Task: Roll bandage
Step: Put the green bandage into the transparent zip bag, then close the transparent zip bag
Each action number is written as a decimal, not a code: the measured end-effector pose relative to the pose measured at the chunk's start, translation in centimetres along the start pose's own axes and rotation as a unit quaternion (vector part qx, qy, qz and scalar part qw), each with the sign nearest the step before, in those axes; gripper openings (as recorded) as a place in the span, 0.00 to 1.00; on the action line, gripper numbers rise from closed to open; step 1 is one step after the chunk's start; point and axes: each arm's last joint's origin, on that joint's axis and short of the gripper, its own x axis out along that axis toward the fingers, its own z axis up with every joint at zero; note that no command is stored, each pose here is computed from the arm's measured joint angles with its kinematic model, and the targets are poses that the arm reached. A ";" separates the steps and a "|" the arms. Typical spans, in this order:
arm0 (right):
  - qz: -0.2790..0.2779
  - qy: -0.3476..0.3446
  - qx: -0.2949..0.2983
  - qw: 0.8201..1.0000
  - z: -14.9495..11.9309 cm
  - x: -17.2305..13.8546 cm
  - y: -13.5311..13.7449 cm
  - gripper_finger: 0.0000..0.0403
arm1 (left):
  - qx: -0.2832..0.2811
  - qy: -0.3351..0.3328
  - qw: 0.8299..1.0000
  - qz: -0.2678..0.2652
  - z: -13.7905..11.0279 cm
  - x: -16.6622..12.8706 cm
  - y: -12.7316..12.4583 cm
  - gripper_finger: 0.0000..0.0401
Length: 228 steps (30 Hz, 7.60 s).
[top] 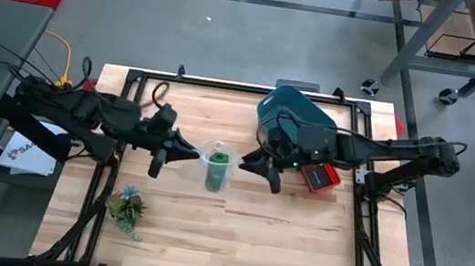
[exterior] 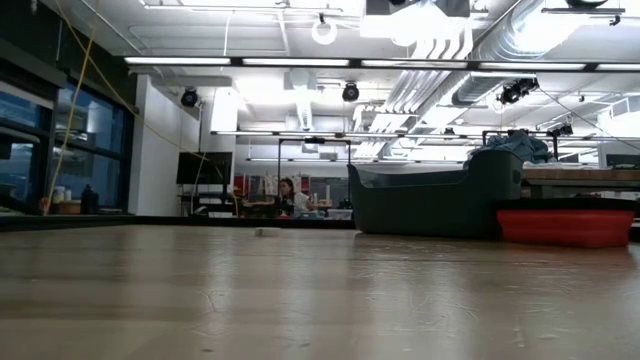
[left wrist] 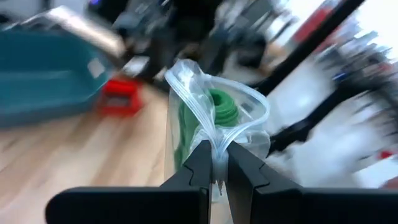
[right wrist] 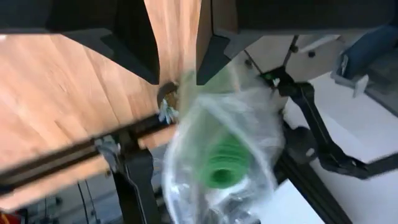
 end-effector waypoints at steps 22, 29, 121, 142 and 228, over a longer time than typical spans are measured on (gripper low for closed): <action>0.044 -0.112 -0.009 0.993 1.5 0.4 1.7 0.50 | -0.056 -0.112 0.992 -0.035 3.1 -5.2 1.4 0.04; 0.038 -0.107 -0.011 0.993 1.1 1.3 1.2 0.50 | -0.060 -0.110 0.992 -0.033 3.1 -5.0 1.4 0.04; -0.061 -0.029 -0.027 0.997 -0.8 0.9 0.7 0.45 | -0.004 0.022 0.999 0.042 0.8 -5.0 3.3 0.04; -0.019 -0.050 -0.092 0.994 0.9 0.7 -0.8 0.55 | 0.168 0.040 0.985 -0.006 1.0 -0.9 2.6 0.04; -0.035 -0.072 -0.078 0.994 -1.6 3.7 1.6 0.58 | -0.040 -0.032 0.992 -0.111 3.4 -2.6 2.1 0.04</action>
